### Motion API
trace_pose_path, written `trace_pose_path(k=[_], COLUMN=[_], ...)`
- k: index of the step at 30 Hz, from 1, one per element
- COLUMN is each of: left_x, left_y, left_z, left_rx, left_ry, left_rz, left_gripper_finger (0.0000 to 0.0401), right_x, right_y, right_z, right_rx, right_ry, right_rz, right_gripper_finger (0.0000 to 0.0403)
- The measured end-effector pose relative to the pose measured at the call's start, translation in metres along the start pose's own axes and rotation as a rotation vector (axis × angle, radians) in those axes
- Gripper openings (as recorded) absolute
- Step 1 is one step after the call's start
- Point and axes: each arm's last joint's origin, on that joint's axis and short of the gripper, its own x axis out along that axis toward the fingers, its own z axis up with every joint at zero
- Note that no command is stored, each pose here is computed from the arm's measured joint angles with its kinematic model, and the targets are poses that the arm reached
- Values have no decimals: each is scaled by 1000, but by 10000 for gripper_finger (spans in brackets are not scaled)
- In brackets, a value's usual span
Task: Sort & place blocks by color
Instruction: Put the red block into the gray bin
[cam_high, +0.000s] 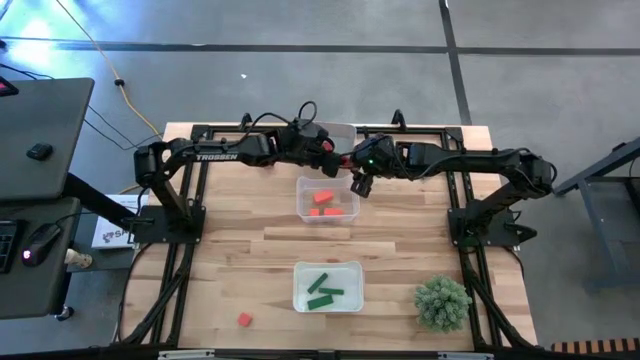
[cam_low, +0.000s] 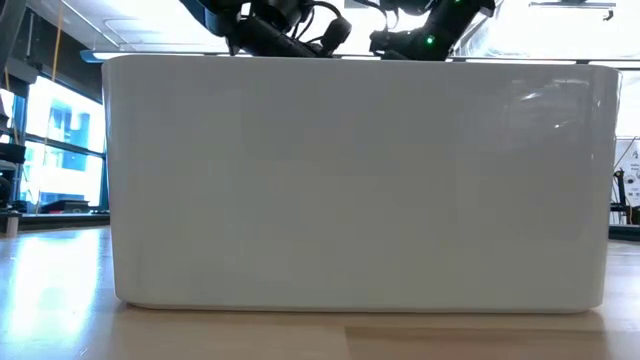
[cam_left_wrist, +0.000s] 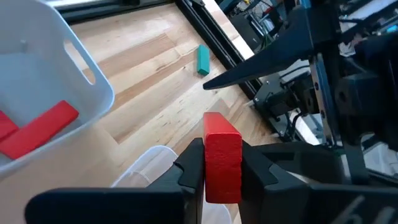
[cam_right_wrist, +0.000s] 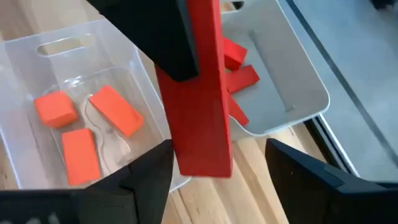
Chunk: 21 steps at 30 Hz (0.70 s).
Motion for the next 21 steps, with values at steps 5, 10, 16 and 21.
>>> trace_pose_path(k=[5,10,16,21], left_x=[-1,-5,-13,-20], left_y=[10,31,58,81], left_z=[6,19,34,43], left_rx=[68,146,258,352], left_ry=[0,-7,-4,30], left_rz=[22,76,150,218], left_gripper_finger=[38,38,39,40], right_x=[0,0,0,0], right_y=[-1,-1,-1,-1], right_z=[-1,-1,0,2], right_rx=[69,162,252,338], right_ry=[5,4,-5,-24], right_rz=[-20,-20,-19,-15], right_gripper_finger=[249,251,252,252])
